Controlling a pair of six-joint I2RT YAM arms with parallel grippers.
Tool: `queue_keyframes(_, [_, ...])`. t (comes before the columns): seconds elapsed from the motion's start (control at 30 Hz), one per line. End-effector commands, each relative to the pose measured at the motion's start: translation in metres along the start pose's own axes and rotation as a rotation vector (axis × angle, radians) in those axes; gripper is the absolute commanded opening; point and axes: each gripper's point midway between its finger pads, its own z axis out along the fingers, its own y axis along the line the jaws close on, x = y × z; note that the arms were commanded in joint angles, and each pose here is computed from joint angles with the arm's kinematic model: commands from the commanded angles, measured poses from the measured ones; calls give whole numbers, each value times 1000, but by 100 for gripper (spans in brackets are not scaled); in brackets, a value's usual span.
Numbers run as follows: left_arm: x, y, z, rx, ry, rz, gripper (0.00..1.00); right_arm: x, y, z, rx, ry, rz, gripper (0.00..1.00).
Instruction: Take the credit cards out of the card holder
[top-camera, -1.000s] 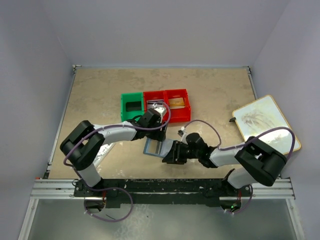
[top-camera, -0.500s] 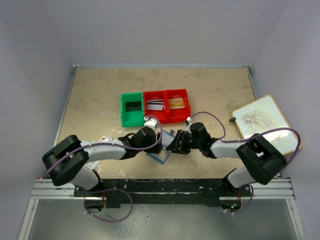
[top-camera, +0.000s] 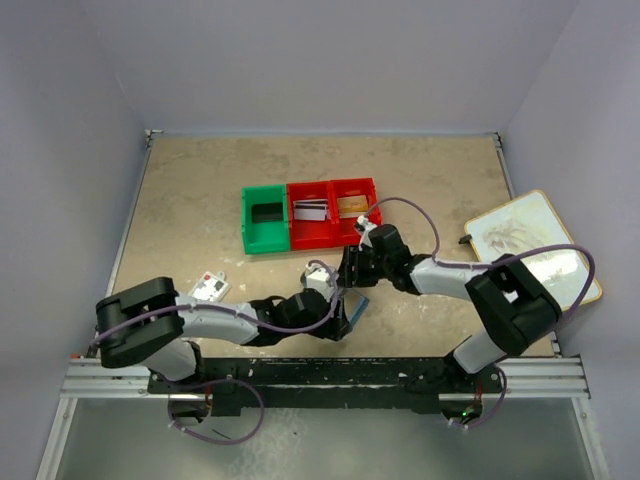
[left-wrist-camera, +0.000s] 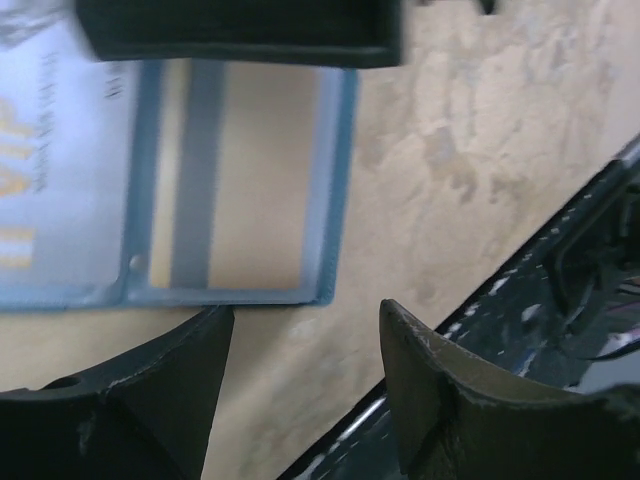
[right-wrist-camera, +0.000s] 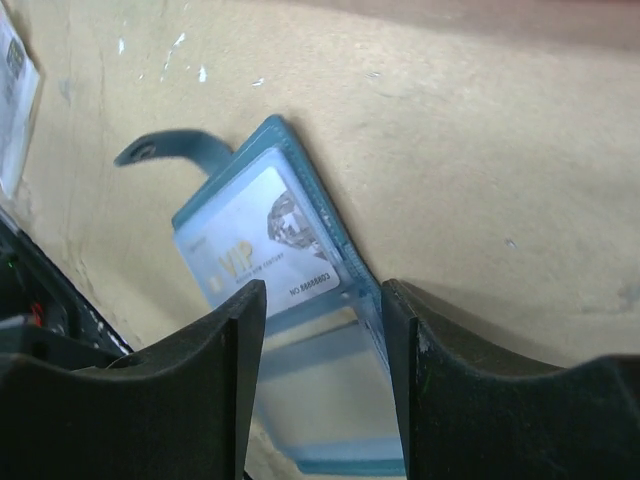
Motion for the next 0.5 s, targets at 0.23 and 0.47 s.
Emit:
queue_keyframes(0.23, [13, -30, 5, -36, -108, -33, 58, -24, 3, -28, 83, -48, -151, 55])
queue_keyframes(0.47, [-17, -28, -51, -2, -212, 27, 62, -36, 28, -49, -20, -170, -68, 54])
